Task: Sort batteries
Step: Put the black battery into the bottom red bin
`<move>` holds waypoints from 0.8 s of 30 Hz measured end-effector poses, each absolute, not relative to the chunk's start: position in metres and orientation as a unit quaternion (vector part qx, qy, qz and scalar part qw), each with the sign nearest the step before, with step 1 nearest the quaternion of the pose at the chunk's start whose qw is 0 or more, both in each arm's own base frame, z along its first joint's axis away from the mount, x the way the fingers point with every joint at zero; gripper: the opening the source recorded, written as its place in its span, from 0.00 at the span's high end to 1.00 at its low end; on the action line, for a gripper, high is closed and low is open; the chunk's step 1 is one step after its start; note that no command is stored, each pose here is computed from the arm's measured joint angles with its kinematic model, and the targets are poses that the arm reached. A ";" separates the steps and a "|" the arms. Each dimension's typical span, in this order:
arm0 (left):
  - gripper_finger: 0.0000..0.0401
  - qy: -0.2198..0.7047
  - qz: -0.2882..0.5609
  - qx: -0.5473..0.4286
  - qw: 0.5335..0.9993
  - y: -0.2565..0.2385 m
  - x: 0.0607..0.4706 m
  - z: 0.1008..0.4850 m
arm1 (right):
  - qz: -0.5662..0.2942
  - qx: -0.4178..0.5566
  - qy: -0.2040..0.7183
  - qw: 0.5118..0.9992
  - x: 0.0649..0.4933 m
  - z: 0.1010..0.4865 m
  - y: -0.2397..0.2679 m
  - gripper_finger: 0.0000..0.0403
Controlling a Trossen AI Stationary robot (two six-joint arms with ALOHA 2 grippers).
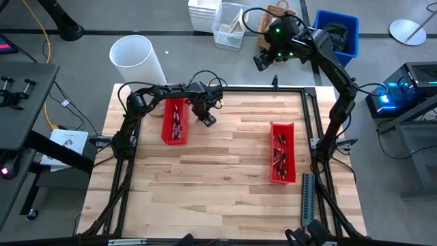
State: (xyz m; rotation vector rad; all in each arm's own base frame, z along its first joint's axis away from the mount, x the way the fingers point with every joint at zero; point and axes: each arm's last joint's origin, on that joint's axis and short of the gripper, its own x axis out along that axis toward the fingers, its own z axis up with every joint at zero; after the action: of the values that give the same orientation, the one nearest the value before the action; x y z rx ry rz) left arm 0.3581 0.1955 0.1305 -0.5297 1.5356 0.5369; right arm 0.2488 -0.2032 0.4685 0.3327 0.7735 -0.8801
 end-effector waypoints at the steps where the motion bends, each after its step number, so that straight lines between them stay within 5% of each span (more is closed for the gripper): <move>1: 0.87 0.678 0.232 -0.230 0.659 0.194 0.359 0.130 | -0.412 0.155 0.365 0.820 0.249 0.468 -0.203 0.55; 8: 0.93 0.661 0.188 -0.229 0.689 0.184 0.377 0.140 | -0.403 0.134 0.377 0.823 0.239 0.474 -0.196 0.55; 16: 0.93 0.526 0.070 -0.230 0.816 0.162 0.433 0.189 | -0.424 0.156 0.322 0.832 0.215 0.497 -0.177 0.55; 24: 0.93 0.301 -0.085 -0.132 0.940 0.092 0.496 0.236 | -0.443 0.200 0.275 0.830 0.200 0.509 -0.166 0.55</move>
State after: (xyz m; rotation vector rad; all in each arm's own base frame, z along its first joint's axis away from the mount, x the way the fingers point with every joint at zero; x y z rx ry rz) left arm 0.4958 0.0918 0.2362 -0.2702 0.6153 -0.1732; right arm 0.2004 -0.1656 0.5085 0.4254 0.5835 -0.9391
